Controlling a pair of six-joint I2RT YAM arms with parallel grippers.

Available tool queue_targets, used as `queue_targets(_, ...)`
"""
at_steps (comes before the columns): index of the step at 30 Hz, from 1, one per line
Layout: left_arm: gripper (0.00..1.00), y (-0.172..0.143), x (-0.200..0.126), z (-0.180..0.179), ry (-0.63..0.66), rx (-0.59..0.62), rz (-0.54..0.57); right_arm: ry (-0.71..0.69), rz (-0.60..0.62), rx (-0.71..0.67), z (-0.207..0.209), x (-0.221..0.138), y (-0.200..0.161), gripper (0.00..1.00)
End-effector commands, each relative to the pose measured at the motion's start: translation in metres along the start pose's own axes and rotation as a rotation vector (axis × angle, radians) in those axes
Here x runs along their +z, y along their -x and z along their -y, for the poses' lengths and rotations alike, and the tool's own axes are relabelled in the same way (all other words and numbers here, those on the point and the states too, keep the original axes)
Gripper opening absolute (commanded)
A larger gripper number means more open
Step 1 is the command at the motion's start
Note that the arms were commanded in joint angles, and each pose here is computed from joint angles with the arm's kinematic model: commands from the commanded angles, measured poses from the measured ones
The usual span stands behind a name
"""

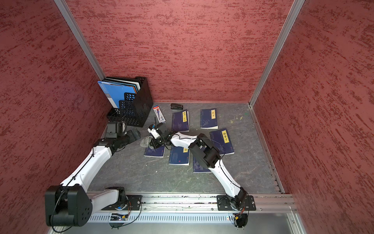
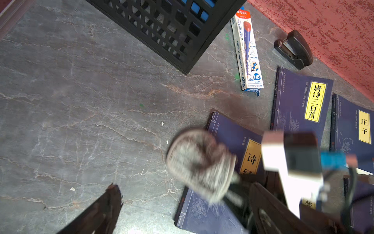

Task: Wipe the cover of the book
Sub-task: Wipe the dirt from the cover of the book.

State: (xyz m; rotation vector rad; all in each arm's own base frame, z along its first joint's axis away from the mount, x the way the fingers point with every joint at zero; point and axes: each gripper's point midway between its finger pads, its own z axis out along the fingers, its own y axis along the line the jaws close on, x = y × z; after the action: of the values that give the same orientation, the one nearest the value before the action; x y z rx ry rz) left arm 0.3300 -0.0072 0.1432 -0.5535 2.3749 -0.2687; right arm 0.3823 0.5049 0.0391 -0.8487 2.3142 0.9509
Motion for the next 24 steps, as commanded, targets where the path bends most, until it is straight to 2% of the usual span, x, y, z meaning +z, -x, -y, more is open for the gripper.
queue_targets(1,1.00,0.002,-0.003,-0.001,-0.003,-0.003,0.016,-0.116,-0.127,0.045,0.041,0.015,-0.035,0.07)
queue_targets(5,1.00,0.003,-0.005,-0.002,0.000,-0.004,0.021,-0.080,-0.139,0.025,0.023,0.010,-0.039,0.07)
queue_targets(14,1.00,0.005,0.001,0.000,-0.002,-0.008,0.015,0.007,-0.183,-0.013,-0.041,-0.007,-0.082,0.07)
queue_targets(24,1.00,0.004,0.002,-0.001,-0.002,-0.008,0.016,0.039,-0.180,0.003,-0.057,-0.008,-0.088,0.07)
